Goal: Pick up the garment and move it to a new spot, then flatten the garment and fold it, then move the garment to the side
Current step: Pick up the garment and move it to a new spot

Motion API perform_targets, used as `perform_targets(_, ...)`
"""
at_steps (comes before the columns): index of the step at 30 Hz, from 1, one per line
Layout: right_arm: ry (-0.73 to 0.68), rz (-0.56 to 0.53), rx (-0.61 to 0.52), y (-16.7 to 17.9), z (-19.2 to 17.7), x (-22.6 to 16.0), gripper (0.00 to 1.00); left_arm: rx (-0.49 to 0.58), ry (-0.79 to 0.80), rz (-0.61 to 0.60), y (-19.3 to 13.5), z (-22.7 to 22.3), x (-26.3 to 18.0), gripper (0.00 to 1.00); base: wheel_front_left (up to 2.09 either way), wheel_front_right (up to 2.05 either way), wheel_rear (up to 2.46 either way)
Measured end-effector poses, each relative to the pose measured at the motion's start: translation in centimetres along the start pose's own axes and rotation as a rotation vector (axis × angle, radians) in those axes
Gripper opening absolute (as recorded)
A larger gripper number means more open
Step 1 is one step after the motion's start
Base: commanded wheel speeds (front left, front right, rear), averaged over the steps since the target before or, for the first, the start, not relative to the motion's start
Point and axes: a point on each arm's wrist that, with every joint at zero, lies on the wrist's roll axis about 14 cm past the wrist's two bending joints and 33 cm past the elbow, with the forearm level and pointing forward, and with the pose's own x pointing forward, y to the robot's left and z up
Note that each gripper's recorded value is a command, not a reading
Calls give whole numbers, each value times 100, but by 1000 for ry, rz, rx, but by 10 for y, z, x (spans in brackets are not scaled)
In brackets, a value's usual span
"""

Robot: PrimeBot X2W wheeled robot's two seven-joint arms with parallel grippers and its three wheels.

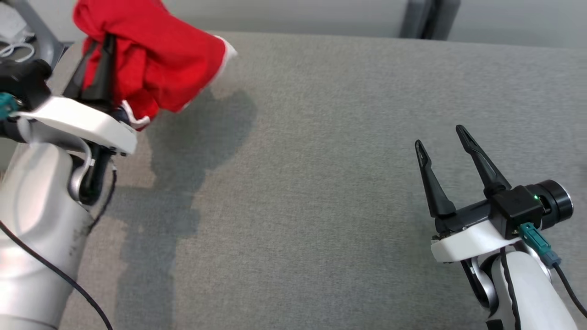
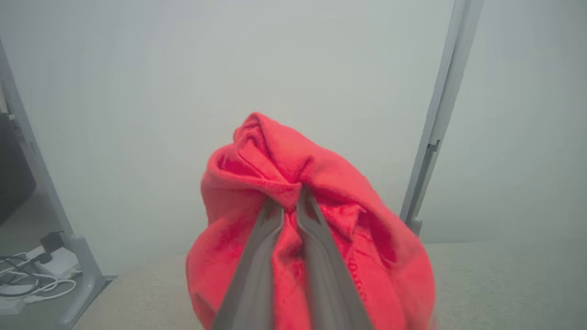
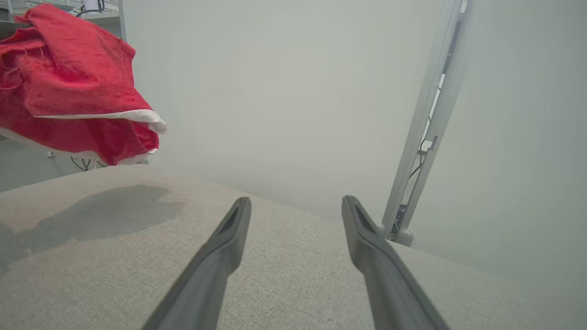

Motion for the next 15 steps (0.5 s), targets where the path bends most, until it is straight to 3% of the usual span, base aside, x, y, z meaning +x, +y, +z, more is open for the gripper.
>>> perform_targets(4,-12,-61,-19,-17,12,-17,100,-14,-95,-114,-52,20,2,0,0,0,0)
perform_targets(15,-25,-232,-70,-67,32,-60,100,-47,-143,-482,-219,10,-3,0,0,0,0)
